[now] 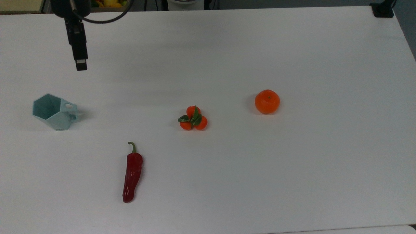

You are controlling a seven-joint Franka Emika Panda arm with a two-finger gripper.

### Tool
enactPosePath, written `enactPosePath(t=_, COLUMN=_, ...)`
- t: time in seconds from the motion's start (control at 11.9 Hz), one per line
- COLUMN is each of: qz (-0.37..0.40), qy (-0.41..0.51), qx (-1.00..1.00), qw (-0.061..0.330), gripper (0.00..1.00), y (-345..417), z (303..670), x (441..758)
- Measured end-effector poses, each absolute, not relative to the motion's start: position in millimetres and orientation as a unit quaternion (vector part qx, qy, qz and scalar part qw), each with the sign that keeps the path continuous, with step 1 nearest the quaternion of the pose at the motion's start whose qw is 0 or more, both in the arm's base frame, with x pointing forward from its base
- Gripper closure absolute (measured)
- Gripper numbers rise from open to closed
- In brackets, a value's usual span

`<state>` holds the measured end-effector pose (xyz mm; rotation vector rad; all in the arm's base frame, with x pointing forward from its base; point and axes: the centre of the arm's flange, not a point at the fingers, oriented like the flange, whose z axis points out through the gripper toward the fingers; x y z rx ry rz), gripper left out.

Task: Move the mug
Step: 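Move the gripper over the teal mug and lower it to the rim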

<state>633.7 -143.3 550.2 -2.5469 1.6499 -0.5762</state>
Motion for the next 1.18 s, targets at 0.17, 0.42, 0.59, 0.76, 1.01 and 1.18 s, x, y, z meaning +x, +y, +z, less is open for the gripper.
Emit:
enactPosePath(t=0.17, qz=-0.182, qy=0.541, qx=-0.820, qw=0.020, gripper=0.00, y=-158.5, z=522.4, x=643.2)
enactPosePath(t=0.42, qz=-0.178, qy=0.545, qx=-0.820, qw=0.014, gripper=0.00, y=-169.1, z=482.2, x=657.3)
enactPosePath(t=0.59, qz=-0.175, qy=0.544, qx=-0.820, qw=0.009, gripper=0.01, y=-173.1, z=461.6, x=663.2)
enactPosePath(t=0.76, qz=-0.176, qy=0.542, qx=-0.821, qw=-0.005, gripper=0.02, y=-181.4, z=440.7, x=667.5)
enactPosePath(t=1.01, qz=-0.175, qy=0.545, qx=-0.820, qw=-0.013, gripper=0.05, y=-196.0, z=411.1, x=671.8)
enactPosePath(t=1.18, qz=-0.174, qy=0.543, qx=-0.821, qw=-0.025, gripper=0.10, y=-204.4, z=395.8, x=672.3)
